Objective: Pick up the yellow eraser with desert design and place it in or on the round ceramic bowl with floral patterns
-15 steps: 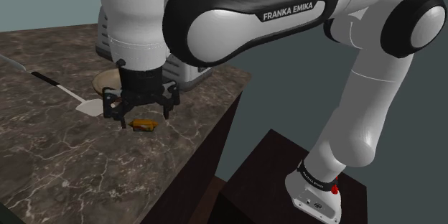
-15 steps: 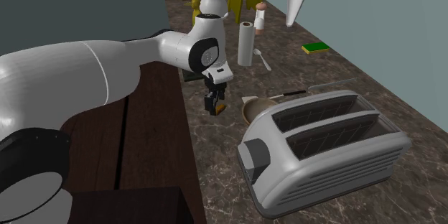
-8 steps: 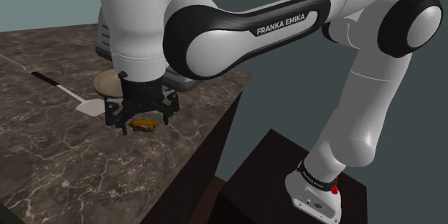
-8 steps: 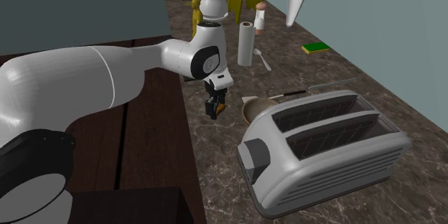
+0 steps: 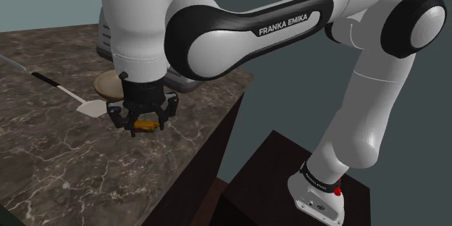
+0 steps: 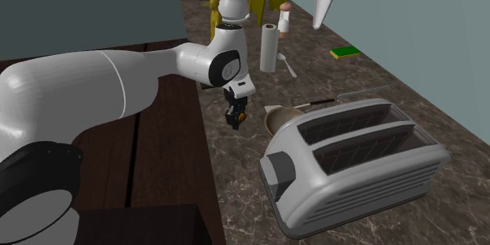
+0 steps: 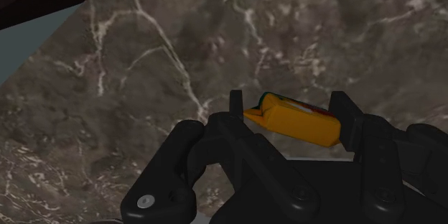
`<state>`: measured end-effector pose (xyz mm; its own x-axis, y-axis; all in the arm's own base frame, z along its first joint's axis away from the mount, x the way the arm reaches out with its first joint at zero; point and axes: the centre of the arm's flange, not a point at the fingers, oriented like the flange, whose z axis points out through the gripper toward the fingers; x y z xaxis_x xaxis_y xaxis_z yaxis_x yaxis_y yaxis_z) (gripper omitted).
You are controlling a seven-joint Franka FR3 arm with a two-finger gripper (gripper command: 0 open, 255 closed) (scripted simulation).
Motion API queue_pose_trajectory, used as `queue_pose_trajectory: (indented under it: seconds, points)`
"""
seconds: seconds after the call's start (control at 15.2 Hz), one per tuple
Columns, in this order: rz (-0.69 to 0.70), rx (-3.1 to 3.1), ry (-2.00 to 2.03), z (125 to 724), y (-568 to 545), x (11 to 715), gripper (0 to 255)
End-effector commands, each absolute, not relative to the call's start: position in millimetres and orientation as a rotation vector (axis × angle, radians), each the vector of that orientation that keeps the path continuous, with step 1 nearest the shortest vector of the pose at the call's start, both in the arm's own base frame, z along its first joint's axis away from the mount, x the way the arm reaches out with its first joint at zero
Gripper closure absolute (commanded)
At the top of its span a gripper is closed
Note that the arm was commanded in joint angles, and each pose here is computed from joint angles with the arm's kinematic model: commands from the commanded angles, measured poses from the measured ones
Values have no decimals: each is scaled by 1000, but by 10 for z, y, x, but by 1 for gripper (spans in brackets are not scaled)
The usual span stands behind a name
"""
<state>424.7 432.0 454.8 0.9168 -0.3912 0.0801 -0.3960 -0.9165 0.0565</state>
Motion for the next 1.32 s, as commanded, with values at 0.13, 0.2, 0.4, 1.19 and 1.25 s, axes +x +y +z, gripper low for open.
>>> queue_pose_trajectory:
  seconds: [0.13,0.2,0.4,1.19,1.25]
  points:
    - [102,3005,-618,4544,4319,4248,255]
    - [102,3005,-618,4544,4318,4247,255]
    - [102,3005,-618,4595,4318,4247,255]
    - [102,3005,-618,5229,4319,4248,255]
    - [102,3005,-618,5281,4319,4248,255]
